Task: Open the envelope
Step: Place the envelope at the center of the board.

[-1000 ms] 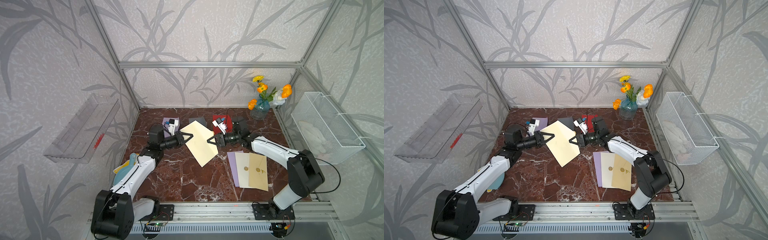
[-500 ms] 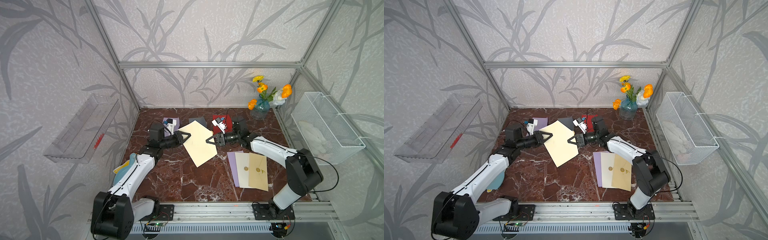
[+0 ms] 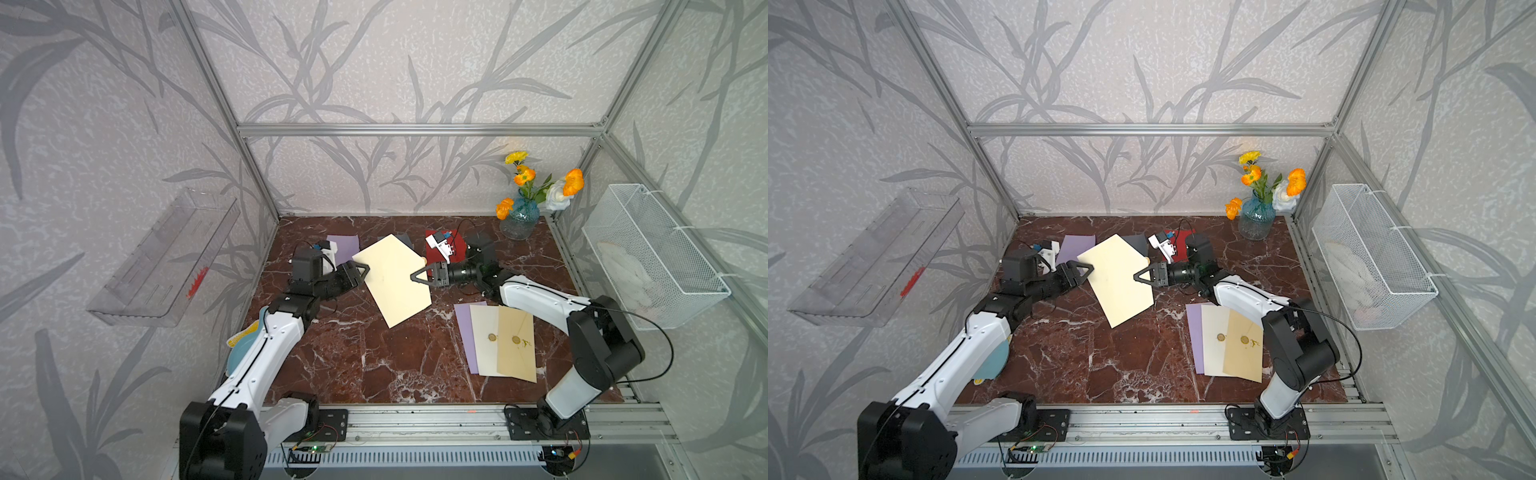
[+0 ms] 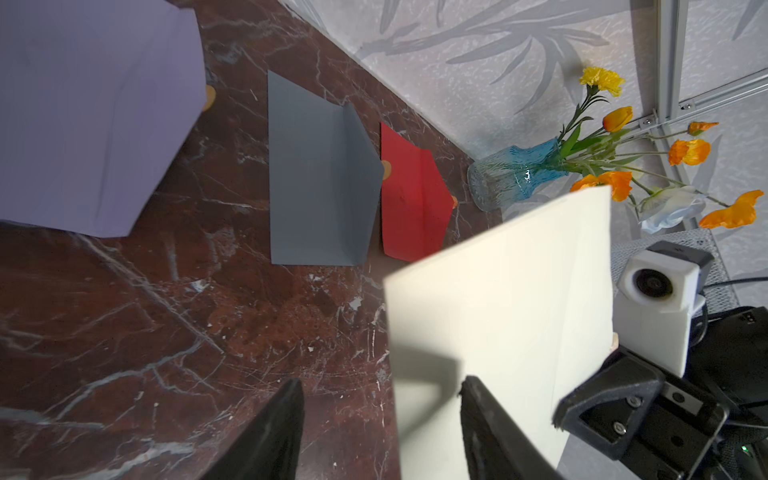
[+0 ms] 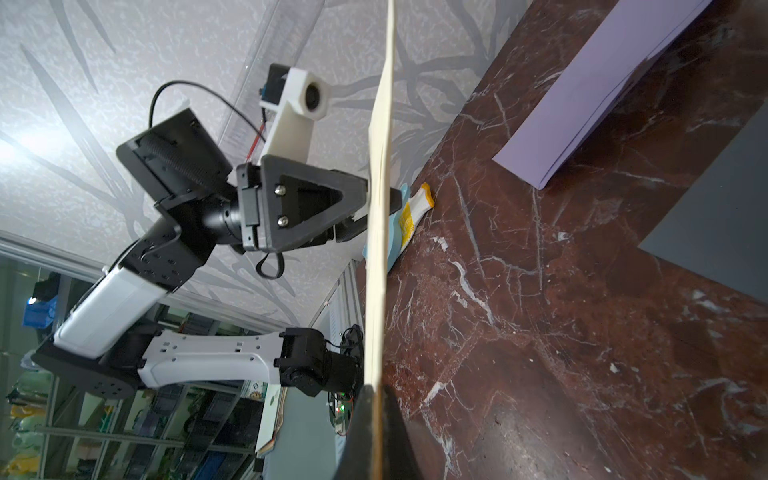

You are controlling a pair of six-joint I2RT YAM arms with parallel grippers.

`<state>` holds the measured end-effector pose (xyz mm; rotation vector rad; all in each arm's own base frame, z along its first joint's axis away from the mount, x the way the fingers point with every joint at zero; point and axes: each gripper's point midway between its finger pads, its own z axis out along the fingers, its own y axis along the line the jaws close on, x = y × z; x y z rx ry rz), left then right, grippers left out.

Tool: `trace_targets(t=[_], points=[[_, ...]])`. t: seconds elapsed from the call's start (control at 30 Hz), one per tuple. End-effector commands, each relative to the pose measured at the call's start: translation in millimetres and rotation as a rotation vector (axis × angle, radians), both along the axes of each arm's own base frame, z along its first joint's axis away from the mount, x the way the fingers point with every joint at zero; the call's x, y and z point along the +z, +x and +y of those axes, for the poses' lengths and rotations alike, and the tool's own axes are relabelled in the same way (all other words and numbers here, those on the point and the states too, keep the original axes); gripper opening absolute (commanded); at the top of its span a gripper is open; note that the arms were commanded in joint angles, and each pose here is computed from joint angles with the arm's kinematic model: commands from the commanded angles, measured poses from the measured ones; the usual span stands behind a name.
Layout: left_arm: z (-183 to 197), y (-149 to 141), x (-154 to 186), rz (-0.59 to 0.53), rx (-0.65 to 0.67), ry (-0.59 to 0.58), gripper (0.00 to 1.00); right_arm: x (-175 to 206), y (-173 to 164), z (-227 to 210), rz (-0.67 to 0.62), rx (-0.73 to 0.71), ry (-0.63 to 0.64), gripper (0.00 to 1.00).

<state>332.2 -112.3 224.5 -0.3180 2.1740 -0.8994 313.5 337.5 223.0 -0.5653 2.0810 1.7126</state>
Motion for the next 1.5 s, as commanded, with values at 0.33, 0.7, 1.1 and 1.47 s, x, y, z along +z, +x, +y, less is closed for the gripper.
trace_targets(t=[0.33, 0.7, 1.1, 1.47], points=[[33.5, -23.4, 56.3, -0.191, 0.126, 0.123, 0.72, -61.3, 3.4, 86.7, 0.176, -0.296, -0.012, 0.00], [30.2, -32.5, 62.9, -0.242, 0.117, 0.075, 0.74, -110.6, -38.9, 156.7, 0.349, -0.480, -0.009, 0.00], [25.0, -31.7, 64.9, -0.251, 0.098, 0.039, 0.75, -149.1, -60.8, 196.2, 0.408, -0.514, -0.100, 0.00], [25.3, -30.5, 63.0, -0.251, 0.099, 0.040, 0.75, -175.8, -70.1, 225.0, 0.478, -0.455, -0.165, 0.00]])
